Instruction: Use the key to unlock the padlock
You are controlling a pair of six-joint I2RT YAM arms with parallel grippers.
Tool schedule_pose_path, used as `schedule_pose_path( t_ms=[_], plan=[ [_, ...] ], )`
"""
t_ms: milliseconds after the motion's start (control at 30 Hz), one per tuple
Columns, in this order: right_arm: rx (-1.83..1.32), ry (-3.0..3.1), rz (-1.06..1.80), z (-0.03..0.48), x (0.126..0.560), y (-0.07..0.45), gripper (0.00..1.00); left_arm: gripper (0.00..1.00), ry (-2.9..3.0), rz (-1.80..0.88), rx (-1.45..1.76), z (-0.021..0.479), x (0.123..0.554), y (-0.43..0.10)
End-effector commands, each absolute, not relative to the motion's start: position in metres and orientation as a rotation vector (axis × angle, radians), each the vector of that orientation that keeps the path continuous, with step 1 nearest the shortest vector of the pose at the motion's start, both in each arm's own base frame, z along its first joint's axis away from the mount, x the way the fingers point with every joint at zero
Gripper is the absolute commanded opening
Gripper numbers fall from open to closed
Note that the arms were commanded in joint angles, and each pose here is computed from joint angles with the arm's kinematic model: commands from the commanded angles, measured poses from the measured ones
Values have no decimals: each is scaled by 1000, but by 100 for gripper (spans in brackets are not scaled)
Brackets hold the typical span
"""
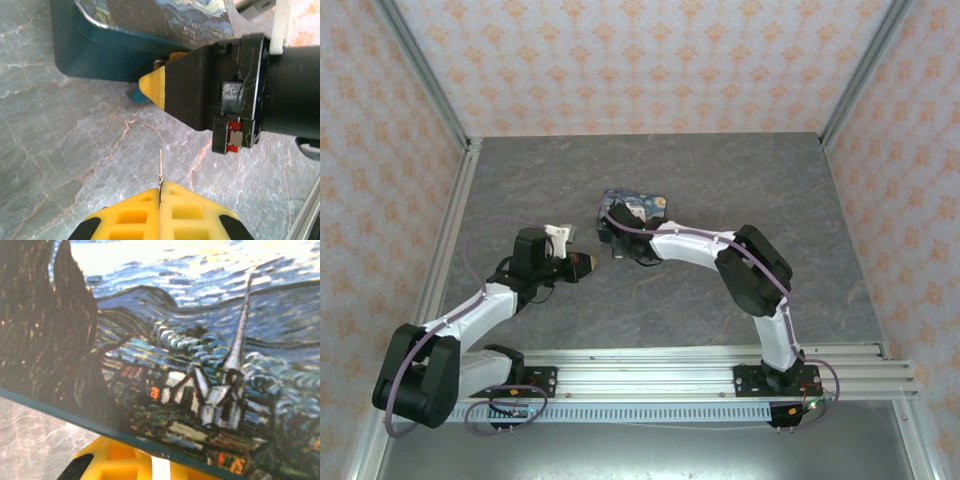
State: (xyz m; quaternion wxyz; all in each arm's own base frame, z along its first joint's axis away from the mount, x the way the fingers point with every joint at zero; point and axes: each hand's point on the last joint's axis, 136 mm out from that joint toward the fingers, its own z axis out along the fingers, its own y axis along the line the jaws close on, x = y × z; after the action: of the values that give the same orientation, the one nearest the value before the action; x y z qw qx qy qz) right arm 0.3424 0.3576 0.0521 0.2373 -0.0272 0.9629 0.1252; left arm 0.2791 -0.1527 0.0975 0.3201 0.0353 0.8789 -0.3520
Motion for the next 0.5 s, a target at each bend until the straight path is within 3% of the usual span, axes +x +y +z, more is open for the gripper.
schedule_pose_path(
  t_ms=[0, 467],
  plan=[
    [-109, 2668, 461, 76, 332, 365, 0, 0, 2265, -935, 174, 103, 271, -159],
    [-30, 2797, 745, 99, 321, 357, 0, 0, 2098, -975, 249, 117, 261, -168]
  ],
)
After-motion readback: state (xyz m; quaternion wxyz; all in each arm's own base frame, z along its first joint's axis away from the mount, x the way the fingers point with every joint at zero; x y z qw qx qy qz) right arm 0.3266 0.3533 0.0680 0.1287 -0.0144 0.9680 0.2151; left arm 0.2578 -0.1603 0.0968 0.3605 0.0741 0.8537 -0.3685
